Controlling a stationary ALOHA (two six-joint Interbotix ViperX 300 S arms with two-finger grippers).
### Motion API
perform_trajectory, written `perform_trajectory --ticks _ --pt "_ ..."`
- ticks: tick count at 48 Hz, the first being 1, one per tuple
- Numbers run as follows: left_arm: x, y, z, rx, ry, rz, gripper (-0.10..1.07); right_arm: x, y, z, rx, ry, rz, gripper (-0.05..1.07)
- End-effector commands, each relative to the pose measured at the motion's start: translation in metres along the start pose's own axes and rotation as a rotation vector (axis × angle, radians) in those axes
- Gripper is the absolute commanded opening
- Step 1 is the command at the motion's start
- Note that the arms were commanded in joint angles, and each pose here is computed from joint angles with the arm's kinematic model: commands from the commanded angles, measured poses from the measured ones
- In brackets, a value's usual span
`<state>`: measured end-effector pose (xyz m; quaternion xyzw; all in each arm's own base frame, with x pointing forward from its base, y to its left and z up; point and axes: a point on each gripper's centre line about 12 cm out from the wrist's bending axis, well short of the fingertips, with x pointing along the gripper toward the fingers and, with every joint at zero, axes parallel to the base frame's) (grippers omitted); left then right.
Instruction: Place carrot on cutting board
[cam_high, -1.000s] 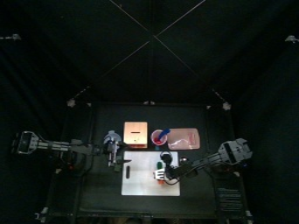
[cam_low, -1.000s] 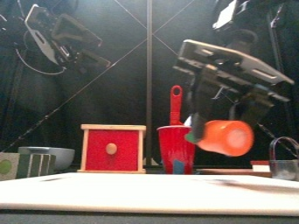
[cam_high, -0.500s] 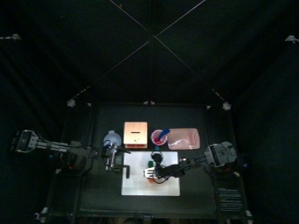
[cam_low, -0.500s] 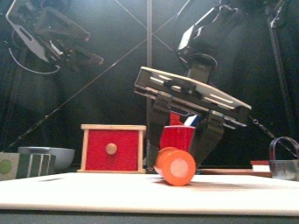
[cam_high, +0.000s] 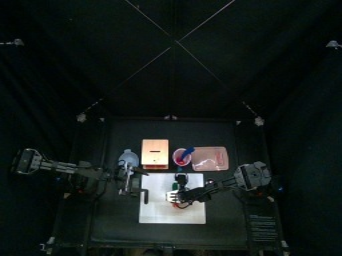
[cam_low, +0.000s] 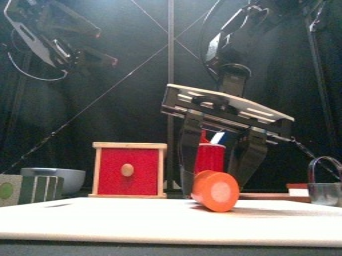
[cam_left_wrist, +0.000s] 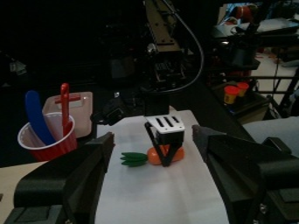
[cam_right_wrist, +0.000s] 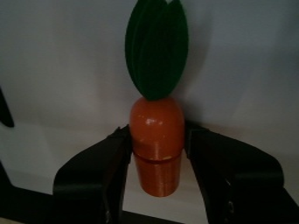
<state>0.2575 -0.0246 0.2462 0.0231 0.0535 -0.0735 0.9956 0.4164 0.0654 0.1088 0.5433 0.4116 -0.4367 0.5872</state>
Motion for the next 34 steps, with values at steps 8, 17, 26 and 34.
perform_trajectory --ticks 8,17,26,34 --pt "0.001 -0.001 0.007 0.003 -0.032 -0.004 1.03 -0.001 0.001 0.000 -0.008 0.001 -0.079 0.93" --pt "0.001 -0.001 0.007 0.003 -0.032 -0.004 1.03 0.001 0.008 -0.001 -0.031 0.025 -0.074 0.99" --pt "0.000 -0.001 0.006 0.000 -0.031 -0.006 1.03 0.000 0.007 0.000 -0.032 0.021 -0.088 0.99" --pt "0.000 -0.001 0.005 -0.001 -0.031 -0.004 1.03 -0.001 0.003 0.000 -0.027 0.018 -0.126 0.99"
